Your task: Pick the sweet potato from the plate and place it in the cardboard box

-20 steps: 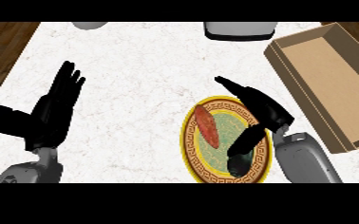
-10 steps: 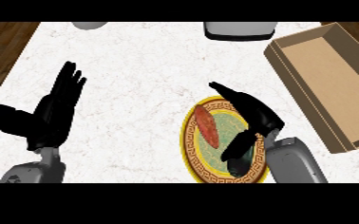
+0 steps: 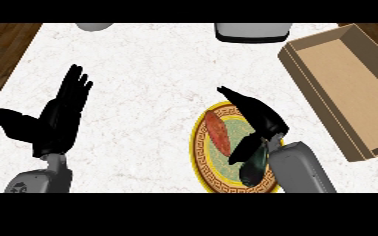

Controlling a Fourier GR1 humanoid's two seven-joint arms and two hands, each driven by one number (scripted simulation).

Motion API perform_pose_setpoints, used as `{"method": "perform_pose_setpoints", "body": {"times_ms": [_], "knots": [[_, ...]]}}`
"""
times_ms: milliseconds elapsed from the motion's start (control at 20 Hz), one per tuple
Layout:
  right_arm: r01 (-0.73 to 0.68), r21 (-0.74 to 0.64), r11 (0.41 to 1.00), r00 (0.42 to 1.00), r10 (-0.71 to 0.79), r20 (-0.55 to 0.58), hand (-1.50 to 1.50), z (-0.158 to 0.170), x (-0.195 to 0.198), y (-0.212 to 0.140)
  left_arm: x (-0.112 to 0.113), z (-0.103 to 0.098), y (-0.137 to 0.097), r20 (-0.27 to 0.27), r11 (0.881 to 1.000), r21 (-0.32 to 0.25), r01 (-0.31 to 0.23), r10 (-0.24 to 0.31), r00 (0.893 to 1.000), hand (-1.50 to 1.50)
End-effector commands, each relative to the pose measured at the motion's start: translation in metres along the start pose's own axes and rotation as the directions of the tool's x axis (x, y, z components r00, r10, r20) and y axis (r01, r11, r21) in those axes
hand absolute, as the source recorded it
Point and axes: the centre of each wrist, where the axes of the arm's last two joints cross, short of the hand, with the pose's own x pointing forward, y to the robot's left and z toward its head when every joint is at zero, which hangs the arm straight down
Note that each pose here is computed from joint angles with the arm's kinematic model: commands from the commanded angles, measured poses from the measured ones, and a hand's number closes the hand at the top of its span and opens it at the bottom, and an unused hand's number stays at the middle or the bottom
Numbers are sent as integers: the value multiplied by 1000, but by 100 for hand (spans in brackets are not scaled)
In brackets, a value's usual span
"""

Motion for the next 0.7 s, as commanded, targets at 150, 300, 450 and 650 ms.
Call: {"method": "perform_pose_setpoints", "body": {"times_ms": [150, 300, 450, 650], "knots": [[-13, 11, 1000, 1000, 13, -9, -150, -19, 1, 12, 7, 12, -1, -15, 1000, 0, -5, 5, 1000, 0], [5, 15, 1000, 1000, -5, 8, -150, -16, -4, 23, 7, -8, 12, 4, 1000, 6, 2, -2, 1000, 0], [-13, 49, 999, 1000, 13, -1, -150, -4, -5, 31, -1, -3, -6, 2, 1000, -5, 8, -8, 1000, 0], [8, 42, 999, 1000, -8, -2, -150, -29, -10, 23, 1, -12, 11, 9, 1000, -5, 3, -3, 1000, 0]]}}
